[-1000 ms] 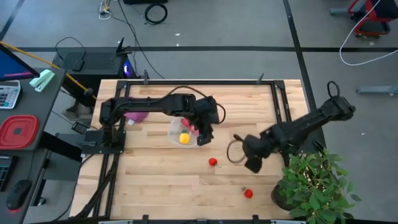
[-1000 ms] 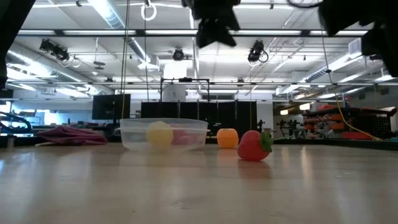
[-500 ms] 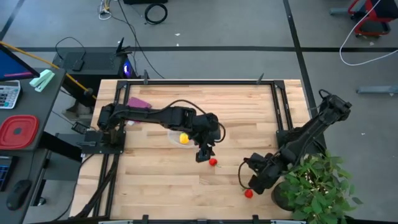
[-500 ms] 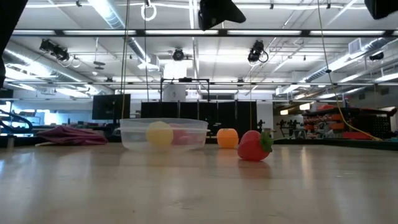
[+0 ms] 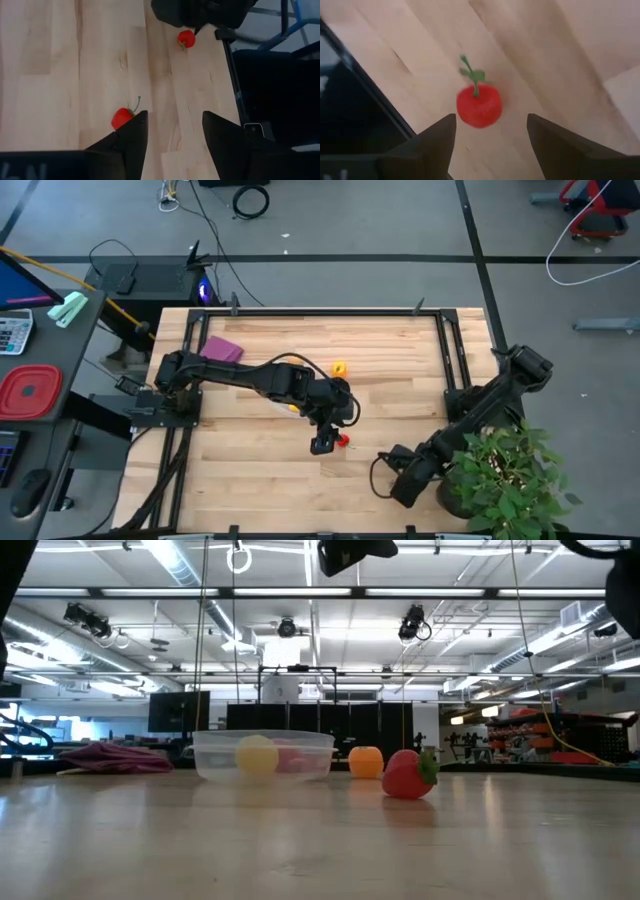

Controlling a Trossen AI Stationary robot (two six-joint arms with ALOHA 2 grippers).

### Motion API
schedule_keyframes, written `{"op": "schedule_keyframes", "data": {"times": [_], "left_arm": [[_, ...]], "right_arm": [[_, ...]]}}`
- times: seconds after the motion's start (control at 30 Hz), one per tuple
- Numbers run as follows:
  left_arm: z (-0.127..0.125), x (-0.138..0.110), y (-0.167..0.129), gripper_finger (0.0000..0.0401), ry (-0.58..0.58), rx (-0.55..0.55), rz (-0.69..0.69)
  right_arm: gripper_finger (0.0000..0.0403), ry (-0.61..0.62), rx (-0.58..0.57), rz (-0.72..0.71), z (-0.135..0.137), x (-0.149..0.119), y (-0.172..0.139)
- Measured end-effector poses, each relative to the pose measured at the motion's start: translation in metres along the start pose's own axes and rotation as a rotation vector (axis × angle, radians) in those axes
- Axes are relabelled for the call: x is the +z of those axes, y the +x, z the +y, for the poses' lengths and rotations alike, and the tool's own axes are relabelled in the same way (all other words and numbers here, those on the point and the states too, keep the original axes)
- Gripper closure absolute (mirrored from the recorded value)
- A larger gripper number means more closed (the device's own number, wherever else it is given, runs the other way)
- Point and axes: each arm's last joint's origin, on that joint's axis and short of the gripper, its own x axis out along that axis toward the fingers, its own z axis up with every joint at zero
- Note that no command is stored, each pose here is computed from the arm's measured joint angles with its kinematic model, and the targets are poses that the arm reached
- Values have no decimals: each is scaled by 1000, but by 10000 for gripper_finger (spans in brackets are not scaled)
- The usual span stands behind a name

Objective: Pick and placing Produce into tupperware
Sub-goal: Put the bottom red strawberry into the transparent bin

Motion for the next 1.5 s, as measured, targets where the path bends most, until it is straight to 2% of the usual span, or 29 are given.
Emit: {"op": "schedule_keyframes", "data": {"times": [0.23, 0.53, 0.8, 1.1, 1.33, 1.5], "left_arm": [[4, 1, -1, 193, -5, 7, -3], [6, 1, -1, 202, -10, 9, -3], [6, 1, -1, 192, -9, 9, -3], [6, 1, -1, 198, -9, 9, -3], [6, 1, -1, 196, -9, 9, -3], [6, 1, -1, 200, -12, 8, -3]], "right_arm": [[148, 4, -23, 81, 2, -1, 9], [148, 1, -17, 30, 3, 1, 10], [148, -5, 23, 37, 10, 3, 27], [148, -3, 12, 22, 10, 4, 29], [154, -7, -36, 65, 7, 5, 45], [163, -21, -23, 32, 7, 8, 38]]}}
